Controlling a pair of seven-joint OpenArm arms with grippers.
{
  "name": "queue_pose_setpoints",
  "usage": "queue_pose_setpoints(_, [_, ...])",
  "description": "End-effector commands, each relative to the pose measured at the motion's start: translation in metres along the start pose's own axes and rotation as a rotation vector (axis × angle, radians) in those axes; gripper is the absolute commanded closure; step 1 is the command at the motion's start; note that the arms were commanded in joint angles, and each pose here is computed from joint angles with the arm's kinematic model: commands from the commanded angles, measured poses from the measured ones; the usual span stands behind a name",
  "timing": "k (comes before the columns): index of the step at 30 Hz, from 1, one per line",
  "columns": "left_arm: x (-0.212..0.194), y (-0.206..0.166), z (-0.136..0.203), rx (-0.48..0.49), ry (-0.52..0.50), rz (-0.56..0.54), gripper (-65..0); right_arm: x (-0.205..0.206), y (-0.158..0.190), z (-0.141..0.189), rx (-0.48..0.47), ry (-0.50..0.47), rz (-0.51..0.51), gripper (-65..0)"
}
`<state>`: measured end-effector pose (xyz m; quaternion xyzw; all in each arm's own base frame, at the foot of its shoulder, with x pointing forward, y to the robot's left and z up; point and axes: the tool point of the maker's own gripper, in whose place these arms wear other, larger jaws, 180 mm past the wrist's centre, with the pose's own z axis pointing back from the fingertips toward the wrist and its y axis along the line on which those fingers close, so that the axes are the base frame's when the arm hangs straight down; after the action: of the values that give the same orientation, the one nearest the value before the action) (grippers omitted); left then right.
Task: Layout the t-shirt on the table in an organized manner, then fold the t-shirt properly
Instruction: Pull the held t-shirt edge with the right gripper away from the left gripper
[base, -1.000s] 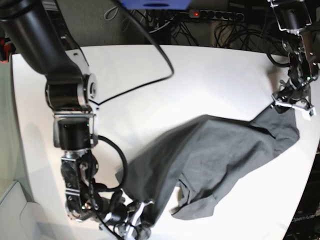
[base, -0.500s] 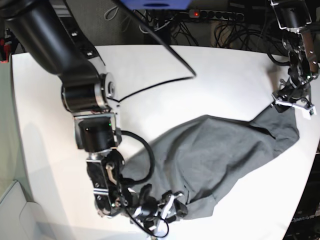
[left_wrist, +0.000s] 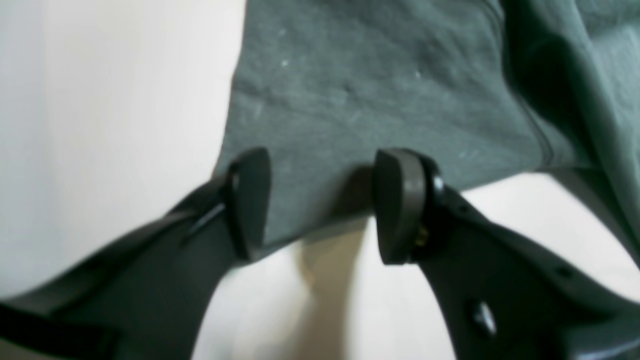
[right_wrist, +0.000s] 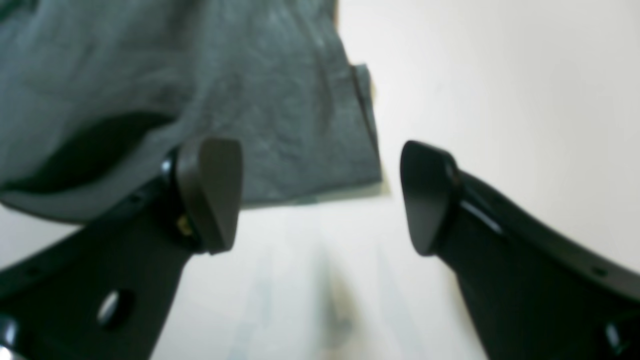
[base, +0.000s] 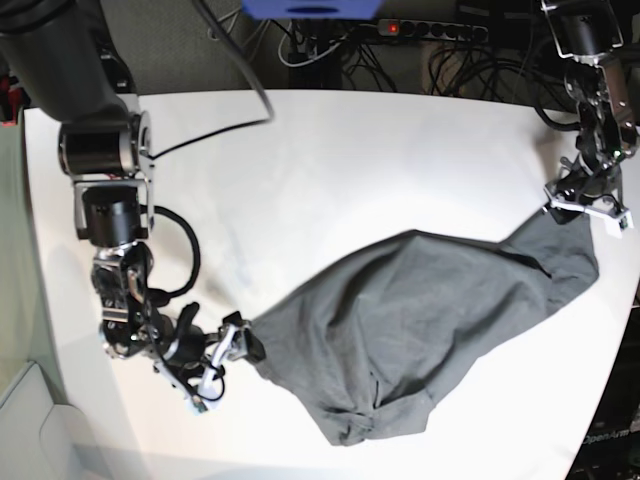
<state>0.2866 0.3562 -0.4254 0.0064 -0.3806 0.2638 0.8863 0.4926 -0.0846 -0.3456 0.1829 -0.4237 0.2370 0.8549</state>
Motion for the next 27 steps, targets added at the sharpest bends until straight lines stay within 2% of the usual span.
queue_pose_setpoints(1, [-0.005, 0.006, 0.001, 0.019, 0.035, -0.003, -32.9, 0.03, -0.003, 0.005, 0.001, -0.085, 0.018, -49.6])
queue_pose_setpoints(6, [-0.006, 0.006, 0.001, 0.019, 0.038, -0.003, -32.9, 0.03, 0.001, 0.002, 0.01, -0.124, -0.001, -49.6])
queue_pose_setpoints(12, [-0.018, 0.011, 0.006, 0.027, 0.059, -0.017, -32.9, 0.016, -0.01, -0.011, 0.02, -0.164, -0.125, -49.5])
queue_pose_setpoints(17, [-0.019, 0.02, 0.006, 0.049, 0.064, -0.028, -32.9, 0.017, -0.022, -0.012, -0.036, -0.213, -0.167, -49.5])
queue_pose_setpoints(22, [0.009, 0.062, 0.013, 0.185, -0.015, -0.094, -32.9, 0.017, -0.02, -0.013, -0.033, -0.213, -0.169, -49.5])
queue_pose_setpoints(27, [0.037, 0.097, 0.019, 0.271, -0.094, -0.117, -32.9, 0.018, -0.019, -0.013, -0.032, -0.213, -0.17, -49.5])
